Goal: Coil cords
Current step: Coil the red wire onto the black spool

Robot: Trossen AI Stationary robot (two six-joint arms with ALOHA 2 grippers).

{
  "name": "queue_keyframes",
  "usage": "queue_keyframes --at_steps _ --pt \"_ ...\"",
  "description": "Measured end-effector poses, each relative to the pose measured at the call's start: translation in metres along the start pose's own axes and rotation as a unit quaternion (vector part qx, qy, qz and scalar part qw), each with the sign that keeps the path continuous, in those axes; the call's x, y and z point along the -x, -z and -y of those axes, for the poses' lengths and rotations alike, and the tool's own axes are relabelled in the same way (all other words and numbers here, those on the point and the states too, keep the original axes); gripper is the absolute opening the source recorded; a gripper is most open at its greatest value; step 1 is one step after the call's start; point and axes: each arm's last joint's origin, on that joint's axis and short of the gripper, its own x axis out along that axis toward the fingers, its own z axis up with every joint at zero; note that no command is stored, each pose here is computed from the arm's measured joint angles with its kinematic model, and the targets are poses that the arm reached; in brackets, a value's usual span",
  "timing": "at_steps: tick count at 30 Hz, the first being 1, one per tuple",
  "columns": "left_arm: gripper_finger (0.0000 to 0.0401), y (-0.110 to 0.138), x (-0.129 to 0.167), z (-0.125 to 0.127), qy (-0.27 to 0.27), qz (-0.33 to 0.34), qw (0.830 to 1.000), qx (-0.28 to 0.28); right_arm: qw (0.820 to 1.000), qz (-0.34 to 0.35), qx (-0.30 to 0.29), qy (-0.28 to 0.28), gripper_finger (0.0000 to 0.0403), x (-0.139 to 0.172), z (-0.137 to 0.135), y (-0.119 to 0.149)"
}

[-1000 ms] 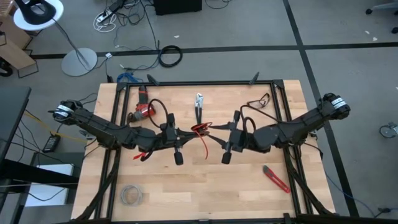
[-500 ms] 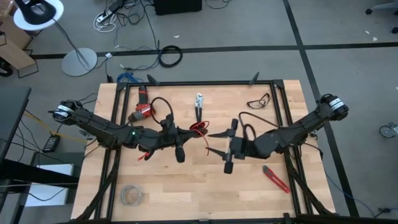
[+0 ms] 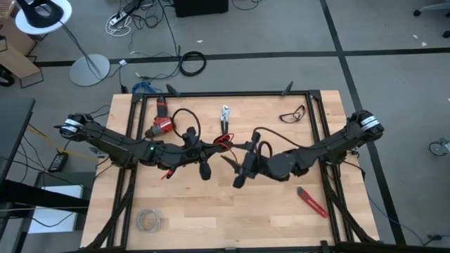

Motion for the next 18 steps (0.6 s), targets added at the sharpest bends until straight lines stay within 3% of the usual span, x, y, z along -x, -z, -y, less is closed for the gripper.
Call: queue_keyframes --at_steps 9,18 --pt "0.0 0.0 0.0 0.001 0.021 -0.004 1.0 -0.013 0.997 -0.069 0.005 0.038 0.0189 -0.014 0.014 0.019" --pt "0.0 0.0 0.0 0.0 0.014 -0.001 1.0 -0.027 0.99 -0.086 0.022 0.107 0.0189 -0.014 0.018 0.02"
